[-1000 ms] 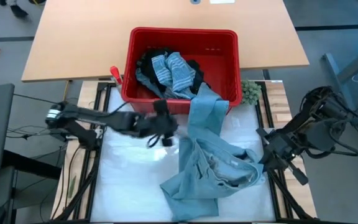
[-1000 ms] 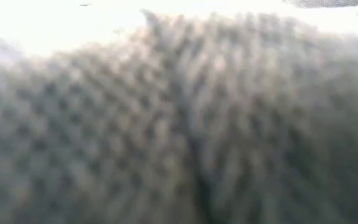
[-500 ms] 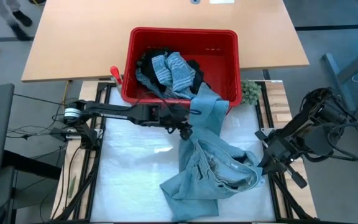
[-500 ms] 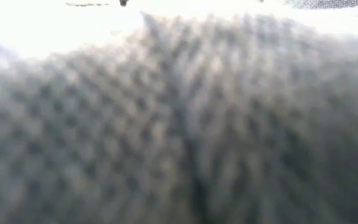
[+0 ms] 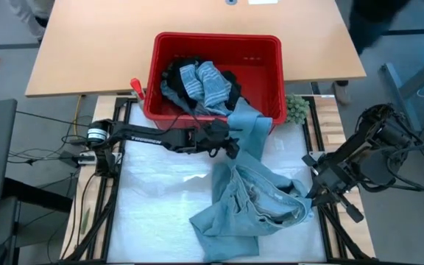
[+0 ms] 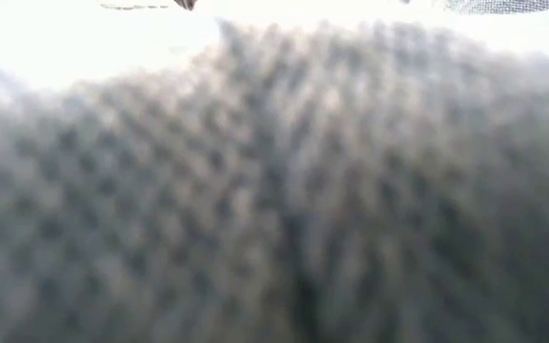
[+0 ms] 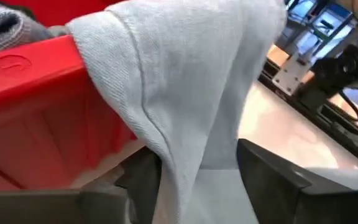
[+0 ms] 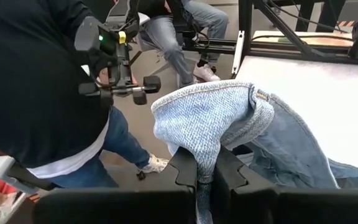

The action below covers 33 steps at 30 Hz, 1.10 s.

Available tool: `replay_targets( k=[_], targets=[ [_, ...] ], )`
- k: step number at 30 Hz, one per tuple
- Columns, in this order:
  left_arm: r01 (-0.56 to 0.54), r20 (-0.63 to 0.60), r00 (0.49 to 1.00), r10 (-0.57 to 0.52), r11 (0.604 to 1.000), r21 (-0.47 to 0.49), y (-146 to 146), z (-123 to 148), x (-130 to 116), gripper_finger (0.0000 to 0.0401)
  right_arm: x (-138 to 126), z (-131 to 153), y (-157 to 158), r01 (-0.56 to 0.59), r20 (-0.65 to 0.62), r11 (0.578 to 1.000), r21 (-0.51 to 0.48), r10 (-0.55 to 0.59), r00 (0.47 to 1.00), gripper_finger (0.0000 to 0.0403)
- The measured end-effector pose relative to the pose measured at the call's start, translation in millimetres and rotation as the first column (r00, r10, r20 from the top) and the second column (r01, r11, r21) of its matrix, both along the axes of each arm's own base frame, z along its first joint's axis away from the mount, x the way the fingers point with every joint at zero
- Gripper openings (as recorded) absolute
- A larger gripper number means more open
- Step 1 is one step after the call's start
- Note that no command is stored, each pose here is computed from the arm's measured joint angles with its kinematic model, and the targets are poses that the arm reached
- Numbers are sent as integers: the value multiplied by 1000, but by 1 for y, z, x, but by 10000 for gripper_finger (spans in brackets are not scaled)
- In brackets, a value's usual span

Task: Fold Laundry from Bin
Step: Fold the light blue pants

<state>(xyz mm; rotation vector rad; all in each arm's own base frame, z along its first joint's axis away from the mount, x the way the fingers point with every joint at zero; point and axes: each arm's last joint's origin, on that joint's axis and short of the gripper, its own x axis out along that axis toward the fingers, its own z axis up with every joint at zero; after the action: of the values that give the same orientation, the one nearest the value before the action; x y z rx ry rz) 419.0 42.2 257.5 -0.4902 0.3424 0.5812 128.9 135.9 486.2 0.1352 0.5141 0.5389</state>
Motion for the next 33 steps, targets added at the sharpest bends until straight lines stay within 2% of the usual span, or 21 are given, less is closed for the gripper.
replay_targets(
  k=[2, 5, 6, 8, 10, 12, 13, 15, 16, 17, 18, 20, 23, 25, 27, 30, 33],
  targets=[
    [30, 66, 997, -28, 999, -31, 2, 4, 3, 140, 0, 0, 0, -5, 7, 1000, -9, 5, 1000, 36],
    [152, 186, 972, -143, 988, -35, -2, 15, 8, 40, 0, 0, 0, -15, 20, 1000, -27, 15, 1000, 37],
    [218, 249, 946, -206, 976, -21, -4, 22, 10, 21, 0, 0, 0, -17, 23, 999, -31, 18, 1000, 37],
    [352, 394, 852, -346, 934, 60, -12, 41, 12, 12, 0, 0, 0, -20, 26, 999, -36, 21, 999, 37],
    [439, 550, 698, -458, 881, 176, -20, 68, 8, 5, 0, 0, 0, -22, 30, 999, -41, 23, 999, 37],
    [499, 657, 499, -565, 807, 315, -30, 93, -1, 2, 0, 0, 0, -24, 33, 999, -46, 26, 999, 37],
    [524, 683, 383, -622, 755, 394, -35, 104, -7, 2, 0, 0, 0, -24, 35, 999, -46, 26, 999, 37],
    [577, 679, 151, -719, 621, 530, -46, 122, -20, 1, 0, 0, 0, -28, 42, 998, -50, 30, 999, 37],
    [600, 661, 56, -748, 555, 577, -52, 128, -26, 0, 0, 1, 0, -28, 44, 998, -50, 30, 999, 37],
    [623, 643, -24, -765, 492, 609, -59, 133, -32, 0, 1, 1, 1, -30, 48, 998, -52, 32, 998, 37],
    [645, 628, -79, -774, 441, 624, -65, 138, -37, 0, 1, 1, 1, -34, 55, 998, -57, 37, 998, 37],
    [669, 609, -144, -780, 377, 640, -78, 143, -44, 0, 1, 3, 1, -42, 81, 997, -64, 47, 996, 37],
    [675, 575, -188, -796, 320, 664, -96, 144, -47, 0, 2, 6, 2, -55, 125, 996, -73, 64, 990, 37],
    [689, 564, -165, -809, 315, 653, -103, 140, -44, 0, 3, 8, 3, -63, 160, 995, -76, 75, 984, 37],
    [719, 585, -69, -808, 366, 591, -104, 134, -38, 0, 4, 12, 5, -87, 210, 994, -69, 99, 973, 37],
    [734, 608, 121, -785, 483, 477, -93, 124, -27, 0, 8, 21, 13, -186, 312, 982, -44, 190, 931, 37],
    [704, 612, 240, -754, 569, 425, -77, 118, -22, 0, 10, 29, 21, -298, 408, 954, -43, 289, 866, 37]
  ],
)
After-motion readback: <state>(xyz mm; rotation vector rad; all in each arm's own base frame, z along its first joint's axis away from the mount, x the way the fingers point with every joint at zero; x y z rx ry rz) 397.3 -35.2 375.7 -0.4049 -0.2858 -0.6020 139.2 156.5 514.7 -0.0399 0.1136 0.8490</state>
